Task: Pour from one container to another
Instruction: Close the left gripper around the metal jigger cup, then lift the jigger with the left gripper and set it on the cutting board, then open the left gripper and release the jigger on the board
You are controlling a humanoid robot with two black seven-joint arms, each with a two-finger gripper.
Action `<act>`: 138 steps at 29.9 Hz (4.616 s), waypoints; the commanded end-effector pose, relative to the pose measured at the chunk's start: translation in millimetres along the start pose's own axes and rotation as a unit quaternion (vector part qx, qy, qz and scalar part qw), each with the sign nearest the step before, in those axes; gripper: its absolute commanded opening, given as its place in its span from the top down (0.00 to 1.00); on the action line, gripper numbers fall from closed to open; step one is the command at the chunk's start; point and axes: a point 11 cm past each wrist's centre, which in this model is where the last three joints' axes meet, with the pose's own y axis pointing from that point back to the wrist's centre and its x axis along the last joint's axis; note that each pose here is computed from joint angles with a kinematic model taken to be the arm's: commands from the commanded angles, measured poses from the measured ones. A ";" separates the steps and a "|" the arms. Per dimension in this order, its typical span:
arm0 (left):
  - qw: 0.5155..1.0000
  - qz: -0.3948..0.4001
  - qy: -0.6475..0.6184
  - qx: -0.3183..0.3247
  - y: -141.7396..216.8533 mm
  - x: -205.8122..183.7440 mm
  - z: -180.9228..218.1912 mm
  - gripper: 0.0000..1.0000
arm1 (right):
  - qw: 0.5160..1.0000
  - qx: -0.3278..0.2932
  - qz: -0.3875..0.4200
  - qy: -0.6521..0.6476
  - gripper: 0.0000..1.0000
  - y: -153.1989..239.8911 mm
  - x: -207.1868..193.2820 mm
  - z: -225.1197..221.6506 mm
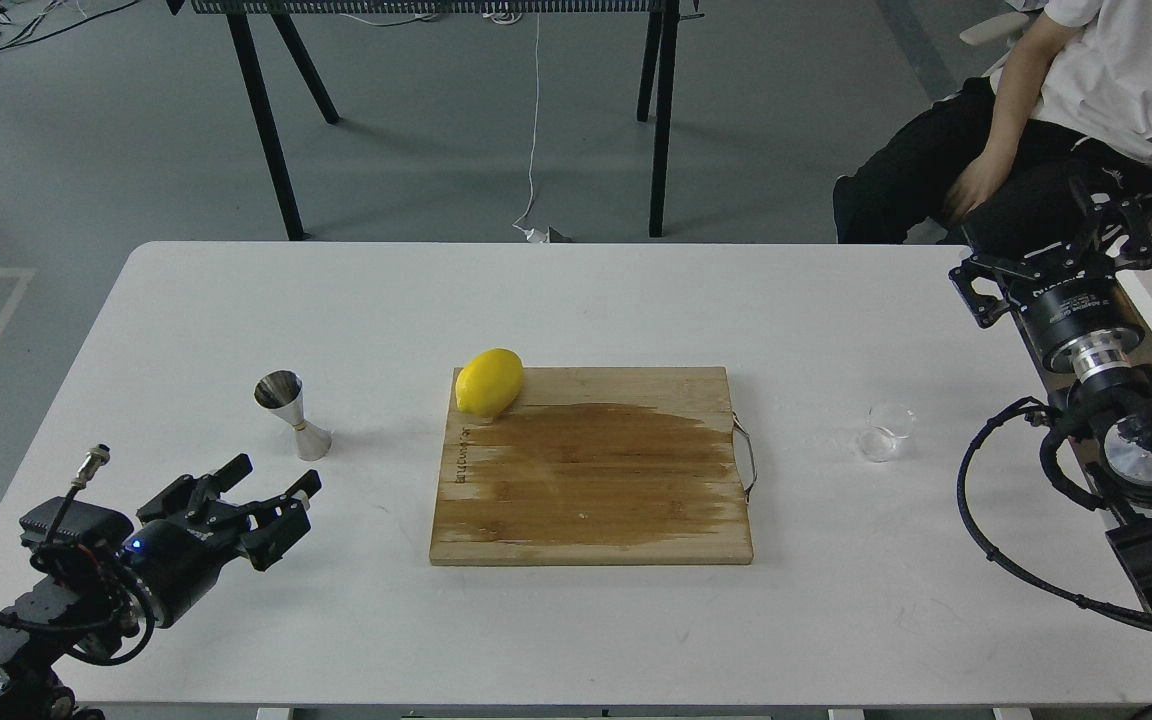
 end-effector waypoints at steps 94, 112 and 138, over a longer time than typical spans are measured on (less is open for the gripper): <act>0.986 -0.025 -0.010 -0.164 -180.5 30.4 229.2 0.91 | 0.996 0.055 0.060 0.034 0.00 47.0 46.9 -70.4; 0.987 -0.022 -0.007 -0.156 -181.1 31.9 232.3 0.57 | 0.996 0.055 0.065 0.037 0.00 49.9 49.8 -72.4; 0.981 -0.030 -0.004 -0.192 -156.3 15.0 241.2 0.09 | 0.994 0.053 0.082 0.041 0.00 58.7 60.9 -73.3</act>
